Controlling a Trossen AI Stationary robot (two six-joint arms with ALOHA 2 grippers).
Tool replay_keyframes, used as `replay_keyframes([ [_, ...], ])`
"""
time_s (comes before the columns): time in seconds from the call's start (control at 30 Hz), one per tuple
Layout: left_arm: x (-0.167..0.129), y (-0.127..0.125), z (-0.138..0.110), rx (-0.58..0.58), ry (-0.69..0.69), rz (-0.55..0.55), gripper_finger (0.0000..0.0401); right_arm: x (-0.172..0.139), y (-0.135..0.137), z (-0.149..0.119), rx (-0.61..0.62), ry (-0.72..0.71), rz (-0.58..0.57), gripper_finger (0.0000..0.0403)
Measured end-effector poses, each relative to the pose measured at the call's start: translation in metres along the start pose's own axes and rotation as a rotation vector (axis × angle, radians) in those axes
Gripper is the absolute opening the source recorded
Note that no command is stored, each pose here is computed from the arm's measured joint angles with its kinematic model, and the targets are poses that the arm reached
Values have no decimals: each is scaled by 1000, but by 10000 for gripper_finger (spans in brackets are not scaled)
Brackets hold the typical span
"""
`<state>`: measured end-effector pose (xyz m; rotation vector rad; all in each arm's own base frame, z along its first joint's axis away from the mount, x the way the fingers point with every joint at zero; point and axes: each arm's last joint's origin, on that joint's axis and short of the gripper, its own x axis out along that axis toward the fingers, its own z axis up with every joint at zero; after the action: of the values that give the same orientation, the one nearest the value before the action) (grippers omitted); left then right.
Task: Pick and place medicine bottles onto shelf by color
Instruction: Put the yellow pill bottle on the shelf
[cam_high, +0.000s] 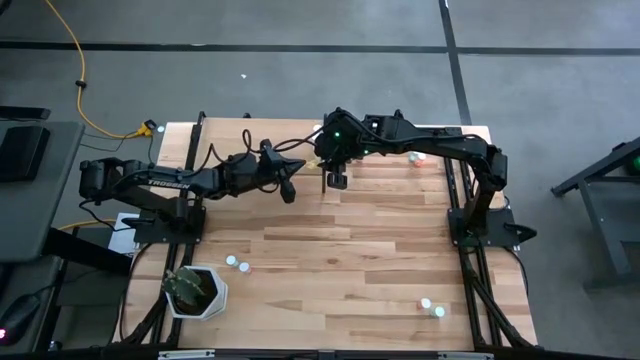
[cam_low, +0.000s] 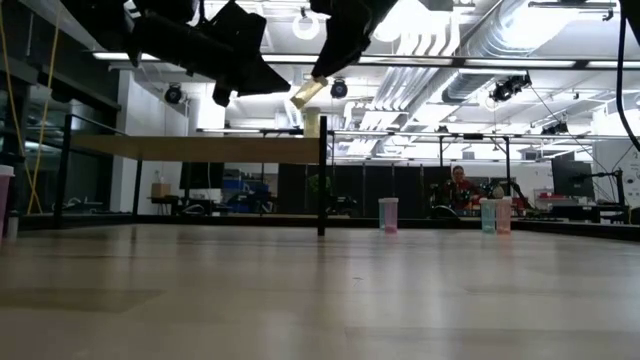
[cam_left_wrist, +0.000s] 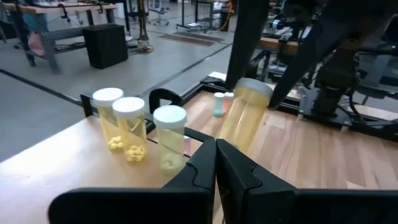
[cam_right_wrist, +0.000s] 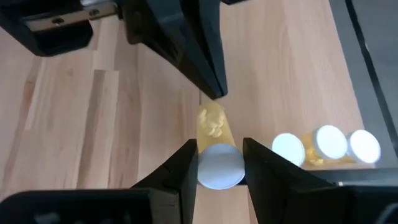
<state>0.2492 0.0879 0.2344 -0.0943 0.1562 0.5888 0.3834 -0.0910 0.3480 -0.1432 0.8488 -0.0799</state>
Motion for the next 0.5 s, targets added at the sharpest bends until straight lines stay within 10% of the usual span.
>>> replay_keyframes([
  [0.5, 0, 0, -1, -4, 16, -20, 0, 0, 0, 4, -2, -50, 17, 103],
])
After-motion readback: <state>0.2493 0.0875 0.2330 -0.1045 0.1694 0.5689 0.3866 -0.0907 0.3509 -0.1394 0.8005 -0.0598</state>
